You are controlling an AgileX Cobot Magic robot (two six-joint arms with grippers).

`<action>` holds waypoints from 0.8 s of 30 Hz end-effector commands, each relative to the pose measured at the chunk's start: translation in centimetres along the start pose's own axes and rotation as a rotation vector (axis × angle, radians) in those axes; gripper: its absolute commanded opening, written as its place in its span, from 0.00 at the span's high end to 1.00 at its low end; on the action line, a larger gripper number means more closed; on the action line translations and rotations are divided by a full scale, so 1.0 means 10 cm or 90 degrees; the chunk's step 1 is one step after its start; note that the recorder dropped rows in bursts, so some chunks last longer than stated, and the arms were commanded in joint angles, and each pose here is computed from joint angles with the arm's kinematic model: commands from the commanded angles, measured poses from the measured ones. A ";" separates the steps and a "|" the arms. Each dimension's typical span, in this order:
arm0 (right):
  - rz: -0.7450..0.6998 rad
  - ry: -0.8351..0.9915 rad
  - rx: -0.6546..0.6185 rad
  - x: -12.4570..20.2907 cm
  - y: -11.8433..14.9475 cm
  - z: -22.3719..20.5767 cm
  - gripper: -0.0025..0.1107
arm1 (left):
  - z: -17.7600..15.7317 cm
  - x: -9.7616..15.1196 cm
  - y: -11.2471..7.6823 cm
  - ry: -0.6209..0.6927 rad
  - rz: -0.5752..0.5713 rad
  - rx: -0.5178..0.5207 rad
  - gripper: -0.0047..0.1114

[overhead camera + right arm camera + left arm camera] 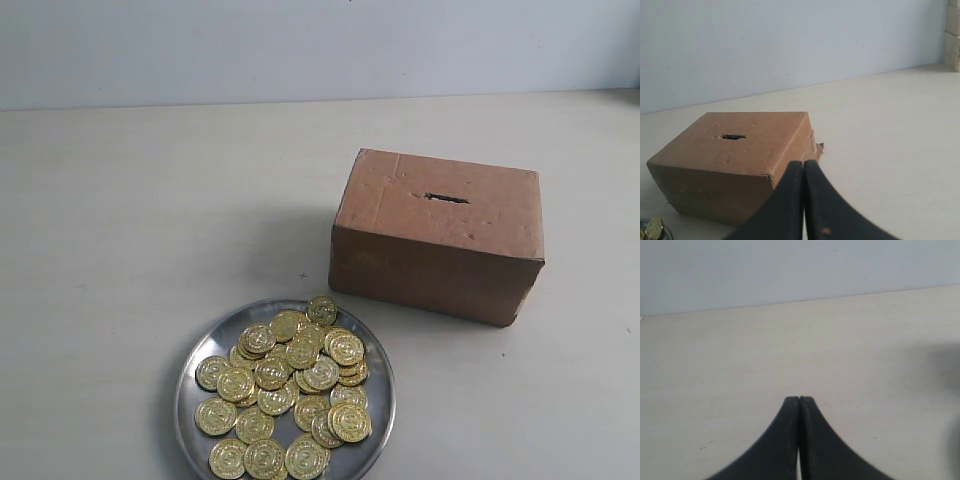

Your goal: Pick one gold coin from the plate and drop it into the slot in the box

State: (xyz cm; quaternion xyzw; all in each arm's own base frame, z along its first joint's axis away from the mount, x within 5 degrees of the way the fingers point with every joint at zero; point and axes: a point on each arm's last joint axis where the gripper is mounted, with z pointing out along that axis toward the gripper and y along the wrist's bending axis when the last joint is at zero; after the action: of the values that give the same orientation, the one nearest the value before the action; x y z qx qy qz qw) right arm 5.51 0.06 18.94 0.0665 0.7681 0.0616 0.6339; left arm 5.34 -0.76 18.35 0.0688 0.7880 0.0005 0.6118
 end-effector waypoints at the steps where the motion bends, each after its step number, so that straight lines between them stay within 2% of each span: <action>1: 0.005 -0.001 0.003 0.01 0.00 0.00 0.98 | 0.00 0.01 0.02 -0.001 0.025 -0.012 0.96; 24: 0.007 -0.002 0.003 0.01 0.00 0.00 0.98 | 0.00 0.00 0.03 -0.007 0.045 -0.021 0.96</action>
State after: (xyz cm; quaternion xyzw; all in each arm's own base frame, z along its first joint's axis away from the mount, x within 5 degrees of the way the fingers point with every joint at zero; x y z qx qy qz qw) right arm 5.51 0.06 18.94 0.0672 0.7680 0.0621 0.6338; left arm 5.36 -0.53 18.36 0.0882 0.7858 0.0319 0.6113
